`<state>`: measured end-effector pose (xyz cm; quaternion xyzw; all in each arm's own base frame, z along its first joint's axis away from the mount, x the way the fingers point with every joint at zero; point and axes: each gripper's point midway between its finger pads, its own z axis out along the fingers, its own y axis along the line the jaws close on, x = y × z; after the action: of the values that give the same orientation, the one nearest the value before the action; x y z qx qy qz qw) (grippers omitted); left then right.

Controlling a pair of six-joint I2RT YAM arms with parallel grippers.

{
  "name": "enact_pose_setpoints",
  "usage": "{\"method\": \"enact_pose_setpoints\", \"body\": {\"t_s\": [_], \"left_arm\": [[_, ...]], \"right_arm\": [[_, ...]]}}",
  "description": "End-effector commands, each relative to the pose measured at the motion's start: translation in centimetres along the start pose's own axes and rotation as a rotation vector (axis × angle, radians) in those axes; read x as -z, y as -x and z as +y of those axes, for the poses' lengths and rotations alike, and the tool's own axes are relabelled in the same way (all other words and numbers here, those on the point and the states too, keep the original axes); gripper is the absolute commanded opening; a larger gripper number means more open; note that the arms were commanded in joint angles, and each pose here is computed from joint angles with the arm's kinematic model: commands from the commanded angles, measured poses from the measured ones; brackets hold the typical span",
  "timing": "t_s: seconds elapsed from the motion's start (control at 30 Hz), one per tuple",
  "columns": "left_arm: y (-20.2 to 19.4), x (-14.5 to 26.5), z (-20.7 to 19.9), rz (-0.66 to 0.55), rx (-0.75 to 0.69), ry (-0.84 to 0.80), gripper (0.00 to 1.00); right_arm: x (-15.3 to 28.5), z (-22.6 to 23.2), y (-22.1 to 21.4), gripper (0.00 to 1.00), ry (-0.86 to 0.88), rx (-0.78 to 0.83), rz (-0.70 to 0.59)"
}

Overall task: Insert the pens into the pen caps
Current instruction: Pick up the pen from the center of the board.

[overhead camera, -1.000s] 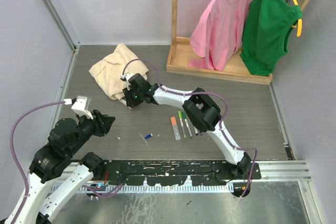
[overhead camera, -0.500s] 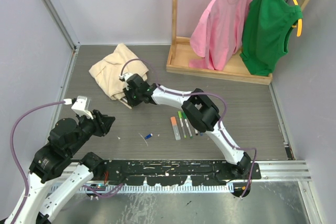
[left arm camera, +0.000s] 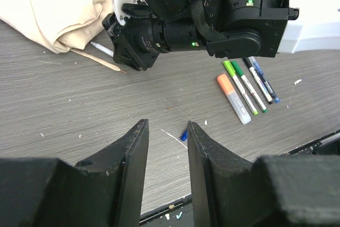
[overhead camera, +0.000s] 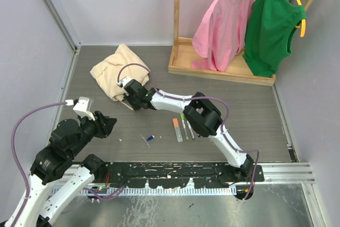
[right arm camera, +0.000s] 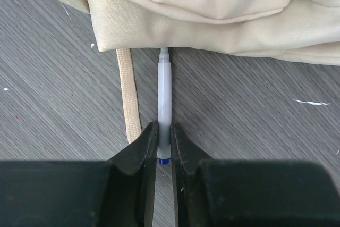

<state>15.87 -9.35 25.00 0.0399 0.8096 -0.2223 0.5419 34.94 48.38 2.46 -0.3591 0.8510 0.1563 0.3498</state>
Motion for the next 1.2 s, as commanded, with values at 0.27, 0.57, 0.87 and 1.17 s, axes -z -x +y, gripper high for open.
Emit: {"method": "enact_pose_setpoints", "body": {"t_s": [0.27,0.57,0.87,1.17], "left_arm": [[1.1,-0.3,0.3,-0.051,0.0,0.021,0.38],[3.1,-0.8,-1.6,-0.124,0.083,-0.057,0.46],[6.7,-2.3,-5.3,-0.205,0.188,-0.201,0.48],[8.1,-5.3,-9.7,-0.171,0.321,-0.385,0.53]], "right_arm": [[5.3,-1.6,-0.5,0.0,-0.038,-0.006,-0.014],[15.1,-1.3,5.7,0.0,0.023,-0.122,-0.255],[23.7,0.0,6.1,0.0,0.2,-0.372,-0.517],[31.6,0.1,6.6,0.0,0.362,-0.545,-0.792]]}}
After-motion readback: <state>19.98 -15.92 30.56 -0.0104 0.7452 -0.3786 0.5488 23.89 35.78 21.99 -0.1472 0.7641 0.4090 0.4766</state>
